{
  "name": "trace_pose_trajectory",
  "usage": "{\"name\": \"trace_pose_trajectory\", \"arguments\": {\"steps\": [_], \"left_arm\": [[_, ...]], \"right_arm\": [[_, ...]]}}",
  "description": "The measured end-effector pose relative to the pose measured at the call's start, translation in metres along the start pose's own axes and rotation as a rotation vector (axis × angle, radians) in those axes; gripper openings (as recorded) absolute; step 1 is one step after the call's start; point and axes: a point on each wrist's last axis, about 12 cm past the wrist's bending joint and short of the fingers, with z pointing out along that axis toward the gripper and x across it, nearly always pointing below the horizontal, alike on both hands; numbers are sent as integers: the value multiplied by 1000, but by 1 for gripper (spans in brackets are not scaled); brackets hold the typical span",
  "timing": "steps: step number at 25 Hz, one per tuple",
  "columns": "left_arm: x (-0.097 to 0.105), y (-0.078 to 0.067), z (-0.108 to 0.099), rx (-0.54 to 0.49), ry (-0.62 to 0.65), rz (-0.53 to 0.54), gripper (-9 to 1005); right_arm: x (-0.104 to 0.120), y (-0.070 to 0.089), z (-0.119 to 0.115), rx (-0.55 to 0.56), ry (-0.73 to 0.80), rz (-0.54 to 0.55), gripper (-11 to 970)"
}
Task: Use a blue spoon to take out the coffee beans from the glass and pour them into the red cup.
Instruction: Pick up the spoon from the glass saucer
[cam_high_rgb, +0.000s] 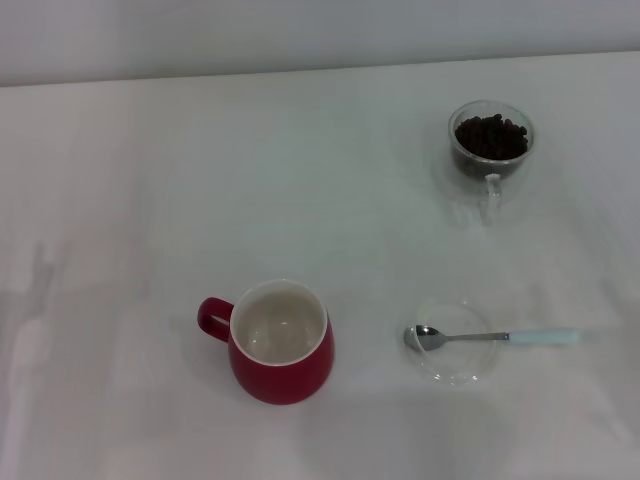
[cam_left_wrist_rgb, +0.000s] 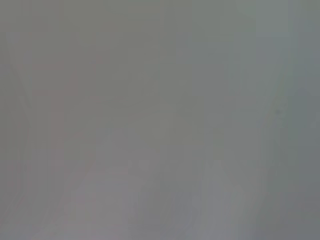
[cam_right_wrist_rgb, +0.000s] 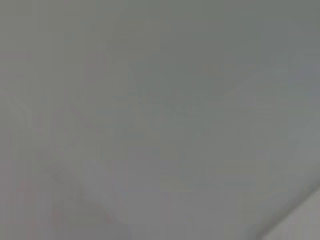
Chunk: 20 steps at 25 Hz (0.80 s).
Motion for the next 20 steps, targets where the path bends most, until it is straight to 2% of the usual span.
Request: {"name": "trace_pose_trajectory", "arguments": {"steps": [11, 20], "left_arm": [[0, -3, 2, 8, -1, -6, 797], [0, -6, 6, 22, -4, -9, 796]], "right_arm": [[27, 7, -25, 25, 123, 60, 854], [41, 12, -32, 43, 168, 118, 855]]}}
